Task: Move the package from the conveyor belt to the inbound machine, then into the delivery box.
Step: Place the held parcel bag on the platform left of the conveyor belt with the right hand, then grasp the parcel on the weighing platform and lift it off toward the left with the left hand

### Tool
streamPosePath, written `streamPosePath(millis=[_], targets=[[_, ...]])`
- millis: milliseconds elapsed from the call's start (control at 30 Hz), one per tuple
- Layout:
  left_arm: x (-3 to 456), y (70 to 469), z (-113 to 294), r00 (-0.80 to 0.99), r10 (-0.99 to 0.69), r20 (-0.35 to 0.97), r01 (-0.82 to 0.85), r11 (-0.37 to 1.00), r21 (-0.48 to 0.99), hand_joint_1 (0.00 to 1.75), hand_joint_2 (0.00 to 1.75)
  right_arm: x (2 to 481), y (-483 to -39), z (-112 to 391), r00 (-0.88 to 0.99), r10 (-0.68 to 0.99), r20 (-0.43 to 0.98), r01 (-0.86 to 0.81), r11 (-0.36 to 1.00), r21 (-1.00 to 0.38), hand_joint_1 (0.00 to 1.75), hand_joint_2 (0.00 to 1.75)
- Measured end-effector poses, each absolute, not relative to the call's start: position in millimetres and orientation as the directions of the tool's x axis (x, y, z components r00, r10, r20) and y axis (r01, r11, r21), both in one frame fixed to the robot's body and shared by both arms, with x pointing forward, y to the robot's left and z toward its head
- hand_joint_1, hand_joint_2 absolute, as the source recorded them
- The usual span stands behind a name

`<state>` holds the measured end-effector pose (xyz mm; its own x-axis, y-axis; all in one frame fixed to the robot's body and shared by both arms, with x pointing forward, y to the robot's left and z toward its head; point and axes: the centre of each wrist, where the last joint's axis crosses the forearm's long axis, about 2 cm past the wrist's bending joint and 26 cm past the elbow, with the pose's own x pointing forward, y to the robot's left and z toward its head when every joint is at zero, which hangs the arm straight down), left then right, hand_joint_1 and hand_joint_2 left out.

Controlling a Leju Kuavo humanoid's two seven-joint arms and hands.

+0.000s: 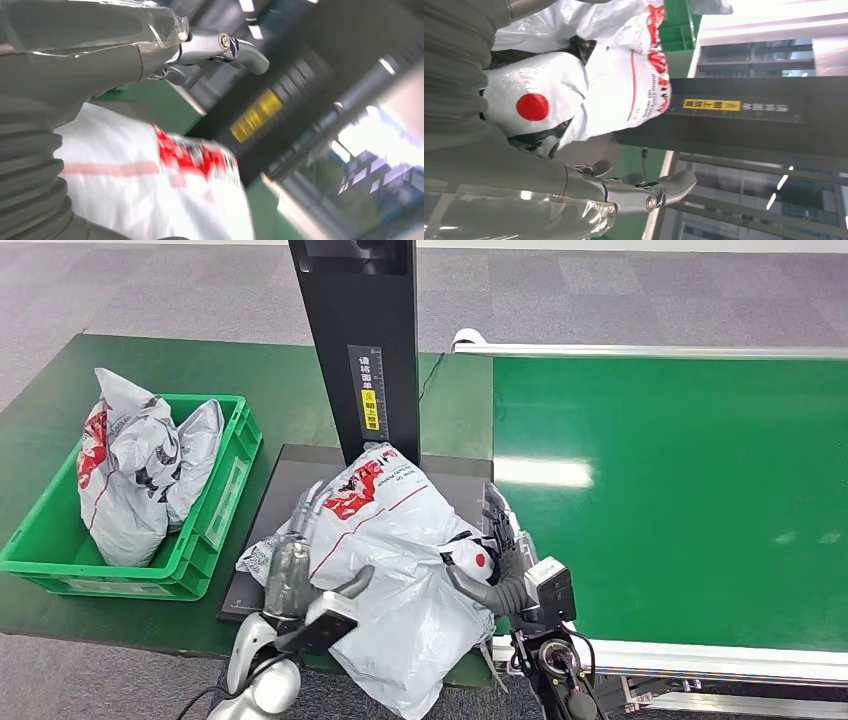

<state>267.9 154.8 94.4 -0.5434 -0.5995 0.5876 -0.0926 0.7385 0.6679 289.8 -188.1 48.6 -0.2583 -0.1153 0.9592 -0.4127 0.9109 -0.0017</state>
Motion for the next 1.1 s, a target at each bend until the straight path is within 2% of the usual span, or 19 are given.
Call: streamPosePath(millis=[167, 533, 567, 667, 700, 1100], targets=[[253.3, 130.0, 85.0, -0.593, -0.688, 0.418, 0.009, 0.513, 0.858, 0.00, 1.75, 290.4, -187.7, 51.8, -0.281, -0.120, 0.952, -0.413, 0.911, -0.008, 0.00, 1.75], [252.7, 116.8, 64.8, -0.524, -0.730, 0.439, 0.341, 0.292, 0.894, 0.00, 1.75, 280.6, -187.2, 49.8, -0.294, -0.094, 0.951, -0.413, 0.910, -0.038, 0.00, 1.75], [254.3, 115.7, 64.5, -0.520, -0.730, 0.443, 0.357, 0.286, 0.889, 0.14, 1.75, 280.1, -187.1, 49.8, -0.295, -0.090, 0.951, -0.413, 0.910, -0.042, 0.00, 1.75], [258.2, 113.4, 64.2, -0.512, -0.726, 0.459, 0.392, 0.278, 0.877, 1.40, 1.75, 278.5, -185.7, 50.1, -0.295, -0.081, 0.952, -0.412, 0.910, -0.050, 0.00, 1.75], [259.2, 113.0, 64.0, -0.510, -0.724, 0.464, 0.402, 0.276, 0.873, 1.71, 1.75, 278.0, -185.1, 50.3, -0.295, -0.078, 0.952, -0.412, 0.910, -0.053, 0.00, 1.75], [267.7, 111.0, 66.5, -0.534, -0.695, 0.482, 0.400, 0.295, 0.868, 1.75, 1.75, 272.3, -184.9, 51.5, -0.294, -0.071, 0.953, -0.400, 0.915, -0.055, 0.00, 1.75]])
